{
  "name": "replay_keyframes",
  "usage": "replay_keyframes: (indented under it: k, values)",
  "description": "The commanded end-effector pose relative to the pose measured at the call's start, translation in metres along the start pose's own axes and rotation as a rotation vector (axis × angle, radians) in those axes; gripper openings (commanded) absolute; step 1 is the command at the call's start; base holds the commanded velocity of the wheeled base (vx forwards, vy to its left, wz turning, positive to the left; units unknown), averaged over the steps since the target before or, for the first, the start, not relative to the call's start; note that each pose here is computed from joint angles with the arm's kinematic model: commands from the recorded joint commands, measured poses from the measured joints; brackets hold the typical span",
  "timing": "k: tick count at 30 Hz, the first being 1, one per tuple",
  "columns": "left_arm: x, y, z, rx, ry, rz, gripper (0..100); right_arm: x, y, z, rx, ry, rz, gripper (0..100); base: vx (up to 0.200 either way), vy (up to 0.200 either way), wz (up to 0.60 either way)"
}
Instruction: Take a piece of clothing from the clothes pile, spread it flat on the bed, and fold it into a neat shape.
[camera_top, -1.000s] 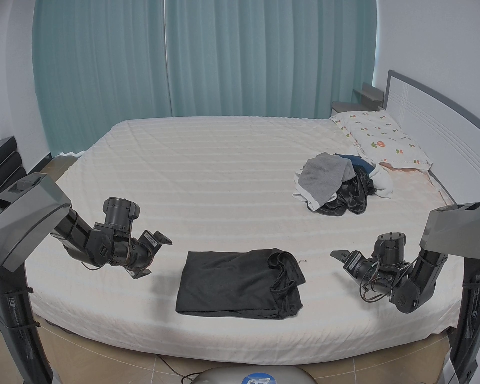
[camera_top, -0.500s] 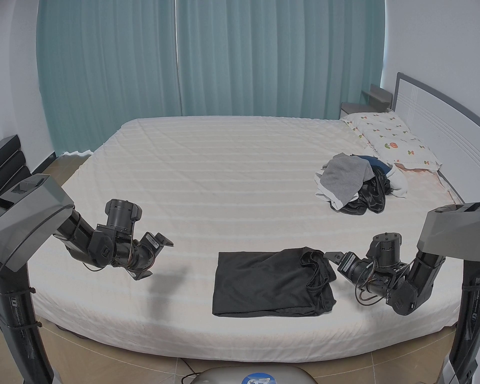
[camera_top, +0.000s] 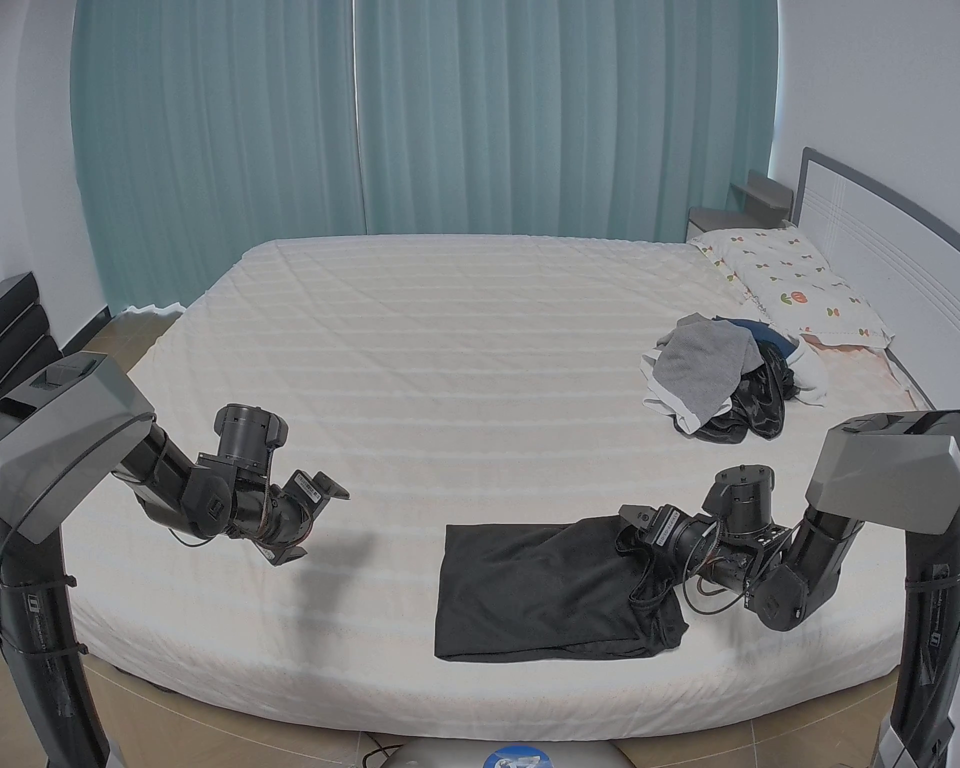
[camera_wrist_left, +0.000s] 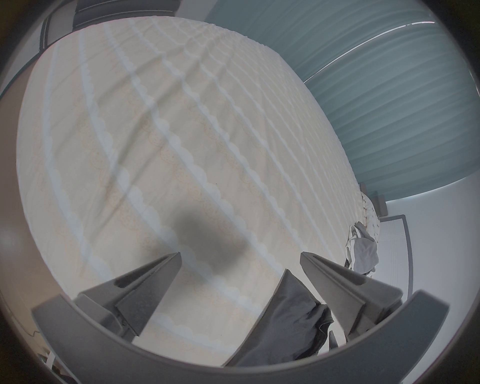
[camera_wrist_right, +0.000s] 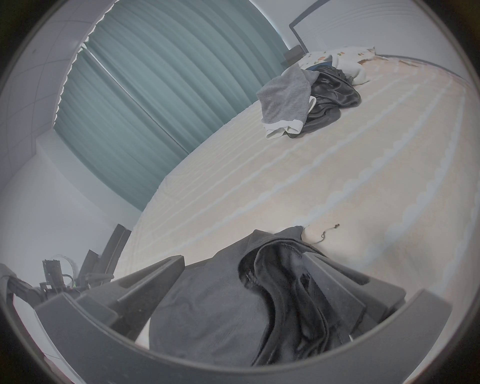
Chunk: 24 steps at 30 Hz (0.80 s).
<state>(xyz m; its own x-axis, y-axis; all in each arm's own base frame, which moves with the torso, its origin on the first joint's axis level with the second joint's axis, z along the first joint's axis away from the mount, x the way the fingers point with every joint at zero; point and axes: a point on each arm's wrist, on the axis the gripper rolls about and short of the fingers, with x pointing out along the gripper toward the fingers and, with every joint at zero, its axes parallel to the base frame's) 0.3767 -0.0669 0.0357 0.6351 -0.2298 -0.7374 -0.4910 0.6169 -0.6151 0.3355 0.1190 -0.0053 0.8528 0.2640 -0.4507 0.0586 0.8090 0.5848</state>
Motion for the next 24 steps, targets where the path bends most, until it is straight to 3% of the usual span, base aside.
replay_keyframes:
  k: [1,12,13,24]
  values:
    - [0.005,0.002,-0.002,0.001,0.009,0.011,100,0.013,-0.004,-0.013,-0.027,0.024,-0.014,100,0.0,0.0,0.0]
    - [0.009,0.003,-0.005,0.006,0.007,0.024,100,0.025,-0.003,-0.021,-0.061,0.014,-0.022,100,0.0,0.0,0.0]
    - [0.009,0.003,-0.005,0.006,0.007,0.024,100,0.025,-0.003,-0.021,-0.061,0.014,-0.022,0,0.0,0.0,0.0]
    - [0.011,0.006,-0.006,0.005,0.011,0.036,100,0.021,-0.012,-0.014,-0.035,0.002,-0.052,0,0.0,0.0,0.0]
